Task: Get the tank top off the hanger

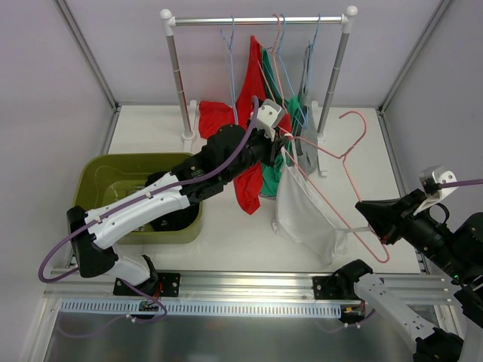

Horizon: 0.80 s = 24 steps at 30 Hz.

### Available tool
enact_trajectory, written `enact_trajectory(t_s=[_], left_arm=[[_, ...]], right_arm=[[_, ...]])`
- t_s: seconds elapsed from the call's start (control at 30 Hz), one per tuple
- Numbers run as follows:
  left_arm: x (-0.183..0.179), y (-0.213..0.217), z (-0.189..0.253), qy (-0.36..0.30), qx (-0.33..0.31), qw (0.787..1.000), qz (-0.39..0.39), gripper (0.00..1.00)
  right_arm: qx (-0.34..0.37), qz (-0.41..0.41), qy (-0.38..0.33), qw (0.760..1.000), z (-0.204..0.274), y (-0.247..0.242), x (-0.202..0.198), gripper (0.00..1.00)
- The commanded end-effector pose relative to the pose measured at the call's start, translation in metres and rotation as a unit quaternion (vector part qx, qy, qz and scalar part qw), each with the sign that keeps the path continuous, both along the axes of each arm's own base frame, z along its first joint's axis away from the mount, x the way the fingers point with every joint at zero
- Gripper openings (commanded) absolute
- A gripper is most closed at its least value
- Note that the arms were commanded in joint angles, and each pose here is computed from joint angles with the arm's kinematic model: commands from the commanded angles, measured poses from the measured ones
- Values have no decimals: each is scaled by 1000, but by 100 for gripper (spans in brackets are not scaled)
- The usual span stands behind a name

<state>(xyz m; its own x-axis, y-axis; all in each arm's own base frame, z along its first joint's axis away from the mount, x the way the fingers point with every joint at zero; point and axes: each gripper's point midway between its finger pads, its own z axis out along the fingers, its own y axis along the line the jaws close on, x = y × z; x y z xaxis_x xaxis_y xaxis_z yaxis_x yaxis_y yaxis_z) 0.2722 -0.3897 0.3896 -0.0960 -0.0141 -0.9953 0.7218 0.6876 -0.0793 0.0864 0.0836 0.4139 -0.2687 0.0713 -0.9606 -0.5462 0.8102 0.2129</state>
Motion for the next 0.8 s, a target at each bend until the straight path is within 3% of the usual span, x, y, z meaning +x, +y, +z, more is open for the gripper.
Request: enact_trajectory(t_s=[0.0, 0.2, 0.4, 0.5, 0.57, 0.63, 0.77], left_arm=[[7, 14, 18, -11, -32, 999, 42, 0], [40, 77, 18, 29, -85, 975, 203, 0], [67, 109, -11, 99, -109, 961, 233, 0], [61, 96, -16, 111, -103, 970, 190, 0], [48, 74, -19, 118, -91, 982, 119, 0], [37, 58, -22, 112, -94, 987, 61, 0], [-5, 32, -26, 99, -109, 987, -62, 0]], right_arm=[[13, 10, -39, 999, 19, 1, -3, 1], [-23, 59, -30, 998, -4, 7, -17, 1], [-19, 102, -75, 992, -2, 6, -46, 1], [-10, 100, -90, 991, 5, 4, -50, 0], [2, 87, -105, 991, 8, 5, -41, 1], [46, 76, -158, 983, 30, 8, -36, 0], [98, 2, -214, 972, 34, 6, 12, 0]])
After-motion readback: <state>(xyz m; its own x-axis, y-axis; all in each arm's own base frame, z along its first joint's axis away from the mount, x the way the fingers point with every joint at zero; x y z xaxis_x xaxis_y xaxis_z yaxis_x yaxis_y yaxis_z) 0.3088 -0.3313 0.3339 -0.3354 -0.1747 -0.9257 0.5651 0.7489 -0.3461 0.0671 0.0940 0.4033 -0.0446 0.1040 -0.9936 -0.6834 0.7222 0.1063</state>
